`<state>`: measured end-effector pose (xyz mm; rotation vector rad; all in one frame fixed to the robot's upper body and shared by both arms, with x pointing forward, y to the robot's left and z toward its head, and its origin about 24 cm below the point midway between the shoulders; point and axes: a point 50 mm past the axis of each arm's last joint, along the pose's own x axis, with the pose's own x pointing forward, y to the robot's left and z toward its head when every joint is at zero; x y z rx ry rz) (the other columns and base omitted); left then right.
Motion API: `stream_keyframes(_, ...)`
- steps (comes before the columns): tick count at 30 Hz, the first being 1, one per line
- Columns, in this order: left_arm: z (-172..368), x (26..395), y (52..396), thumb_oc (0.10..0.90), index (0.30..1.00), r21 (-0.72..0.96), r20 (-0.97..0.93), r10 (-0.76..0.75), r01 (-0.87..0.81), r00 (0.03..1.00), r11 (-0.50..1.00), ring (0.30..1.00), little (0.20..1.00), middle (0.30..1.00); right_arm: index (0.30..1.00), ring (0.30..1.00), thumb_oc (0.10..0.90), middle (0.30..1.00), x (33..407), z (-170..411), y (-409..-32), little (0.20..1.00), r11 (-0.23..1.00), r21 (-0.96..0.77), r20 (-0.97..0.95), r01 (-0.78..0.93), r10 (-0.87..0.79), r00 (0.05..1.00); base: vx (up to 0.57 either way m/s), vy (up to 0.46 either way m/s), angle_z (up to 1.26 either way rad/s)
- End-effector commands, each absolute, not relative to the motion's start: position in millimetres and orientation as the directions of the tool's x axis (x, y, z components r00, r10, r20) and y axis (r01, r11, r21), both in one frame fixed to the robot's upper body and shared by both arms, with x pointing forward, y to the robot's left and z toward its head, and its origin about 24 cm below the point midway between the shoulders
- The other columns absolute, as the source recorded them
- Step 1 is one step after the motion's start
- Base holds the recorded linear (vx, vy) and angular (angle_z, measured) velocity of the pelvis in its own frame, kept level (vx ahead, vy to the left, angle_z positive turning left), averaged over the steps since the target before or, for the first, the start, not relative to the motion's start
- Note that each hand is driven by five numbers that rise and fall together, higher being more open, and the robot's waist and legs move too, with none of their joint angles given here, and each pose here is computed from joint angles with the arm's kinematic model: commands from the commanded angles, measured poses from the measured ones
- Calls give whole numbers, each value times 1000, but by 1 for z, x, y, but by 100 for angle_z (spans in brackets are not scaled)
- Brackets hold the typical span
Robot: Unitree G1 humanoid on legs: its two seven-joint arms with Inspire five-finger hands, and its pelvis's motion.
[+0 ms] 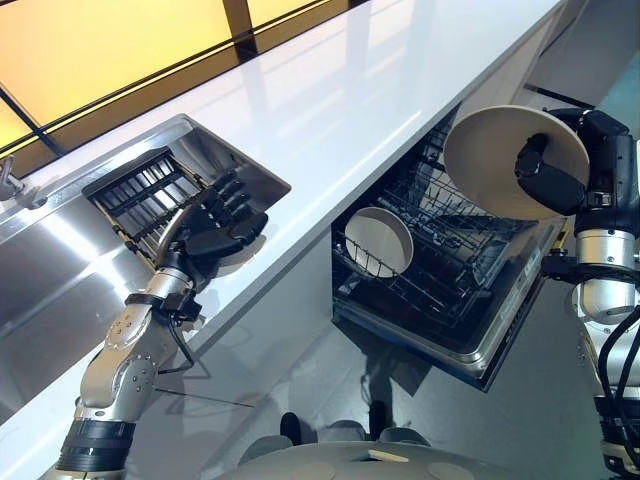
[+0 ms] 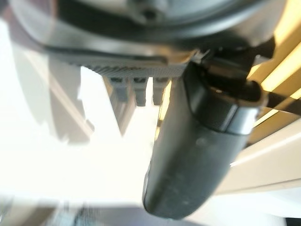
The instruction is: Pick up plates and place into dishwasher.
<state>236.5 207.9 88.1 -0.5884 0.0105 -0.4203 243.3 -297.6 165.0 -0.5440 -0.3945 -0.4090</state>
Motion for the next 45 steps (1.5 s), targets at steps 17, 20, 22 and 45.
stream_keyframes(17, 89, 194, 83, 800, 900, -625, 681, -696, 675, 226, -392, 900, 900, 900, 300, 300, 100, 300, 323, 198, -285, 200, 591, -568, 548, 573, -248, 799, 16, -1, 2)
stream_keyframes(20, 66, 186, 89, 800, 900, -682, 615, -754, 635, 231, -362, 900, 900, 900, 300, 300, 100, 300, 324, 203, -296, 200, 548, -597, 548, 586, -254, 797, 0, 0, 0)
stream_keyframes(22, 46, 181, 98, 800, 900, -766, 529, -795, 570, 297, -296, 900, 900, 900, 300, 300, 100, 300, 323, 208, -302, 200, 519, -605, 556, 604, -266, 787, 0, 0, 0)
stream_keyframes(45, -125, 58, 205, 800, 900, -893, -441, -699, -197, 564, 404, 900, 900, 900, 300, 300, 100, 300, 325, 241, -331, 200, 461, -597, 563, 656, -342, 753, 6, -17, 3)
